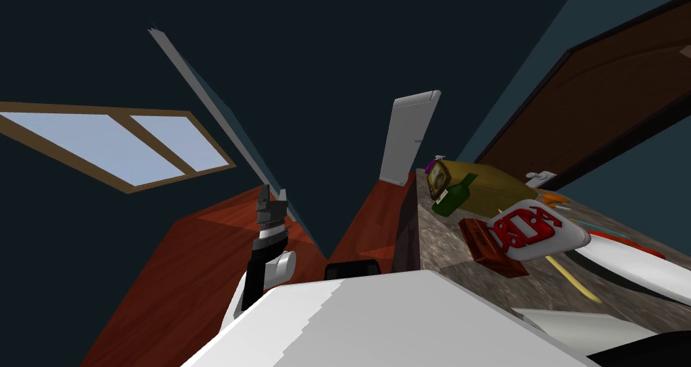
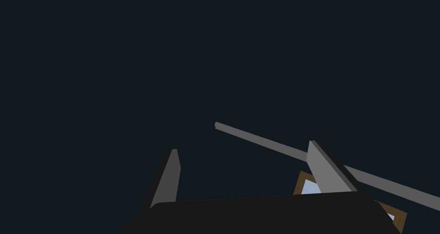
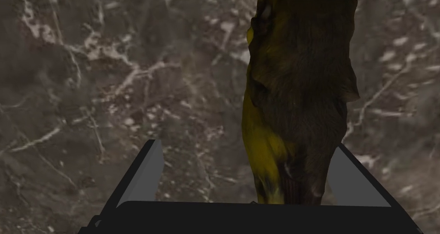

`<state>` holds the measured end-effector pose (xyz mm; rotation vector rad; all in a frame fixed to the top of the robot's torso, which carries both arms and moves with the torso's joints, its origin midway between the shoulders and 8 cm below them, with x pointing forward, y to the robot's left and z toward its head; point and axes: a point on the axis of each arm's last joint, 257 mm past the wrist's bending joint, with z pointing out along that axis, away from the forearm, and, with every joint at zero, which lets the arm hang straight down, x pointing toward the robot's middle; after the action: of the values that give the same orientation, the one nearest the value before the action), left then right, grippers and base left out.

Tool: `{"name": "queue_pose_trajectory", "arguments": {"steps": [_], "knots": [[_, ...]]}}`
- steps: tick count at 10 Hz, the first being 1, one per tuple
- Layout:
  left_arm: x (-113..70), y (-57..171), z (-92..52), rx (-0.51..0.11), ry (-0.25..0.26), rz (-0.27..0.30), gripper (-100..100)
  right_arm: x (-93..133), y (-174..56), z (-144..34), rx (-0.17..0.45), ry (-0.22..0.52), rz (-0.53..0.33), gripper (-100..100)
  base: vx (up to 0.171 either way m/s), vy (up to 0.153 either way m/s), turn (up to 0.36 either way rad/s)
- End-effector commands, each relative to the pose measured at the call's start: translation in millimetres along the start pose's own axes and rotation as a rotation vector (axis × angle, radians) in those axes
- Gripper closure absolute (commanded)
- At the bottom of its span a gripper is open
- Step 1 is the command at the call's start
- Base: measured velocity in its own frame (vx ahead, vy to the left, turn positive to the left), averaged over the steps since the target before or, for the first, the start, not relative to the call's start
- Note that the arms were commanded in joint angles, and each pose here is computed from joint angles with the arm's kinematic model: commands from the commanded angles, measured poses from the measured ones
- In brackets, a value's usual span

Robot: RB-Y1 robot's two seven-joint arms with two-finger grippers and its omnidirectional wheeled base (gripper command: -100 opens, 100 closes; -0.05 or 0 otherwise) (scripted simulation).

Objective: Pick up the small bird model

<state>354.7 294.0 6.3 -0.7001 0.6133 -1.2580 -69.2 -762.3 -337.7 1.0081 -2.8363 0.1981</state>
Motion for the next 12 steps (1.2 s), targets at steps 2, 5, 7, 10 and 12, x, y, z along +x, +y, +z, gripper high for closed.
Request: {"name": "queue_pose_trajectory", "arguments": {"steps": [2, 5, 7, 10, 12], "knots": [[0.0, 0.0, 0.0, 0.000, 0.000, 0.000, 0, 11.7, -1.6, -3.1, 0.006, 0.021, 0.016, -100, 0.000, 0.000, 0.000], [0.0, 0.0, 0.0, 0.000, 0.000, 0.000, 0, 2.8, 6.5, 9.5, -0.019, 0.001, 0.007, -100, 0.012, 0.003, -0.019], [0.0, 0.0, 0.0, 0.000, 0.000, 0.000, 0, 8.4, 6.4, 7.5, -0.015, 0.012, 0.017, -100, 0.011, 0.005, -0.003], [0.0, 0.0, 0.0, 0.000, 0.000, 0.000, 0, 10.7, 12.7, 11.5, -0.028, 0.015, 0.028, -100, 0.007, 0.002, -0.011], [0.1, 0.3, -0.2, -0.001, 0.000, 0.000, 0, 9.9, 11.4, 11.0, -0.026, 0.014, 0.025, 100, 0.000, 0.000, 0.000]]}}
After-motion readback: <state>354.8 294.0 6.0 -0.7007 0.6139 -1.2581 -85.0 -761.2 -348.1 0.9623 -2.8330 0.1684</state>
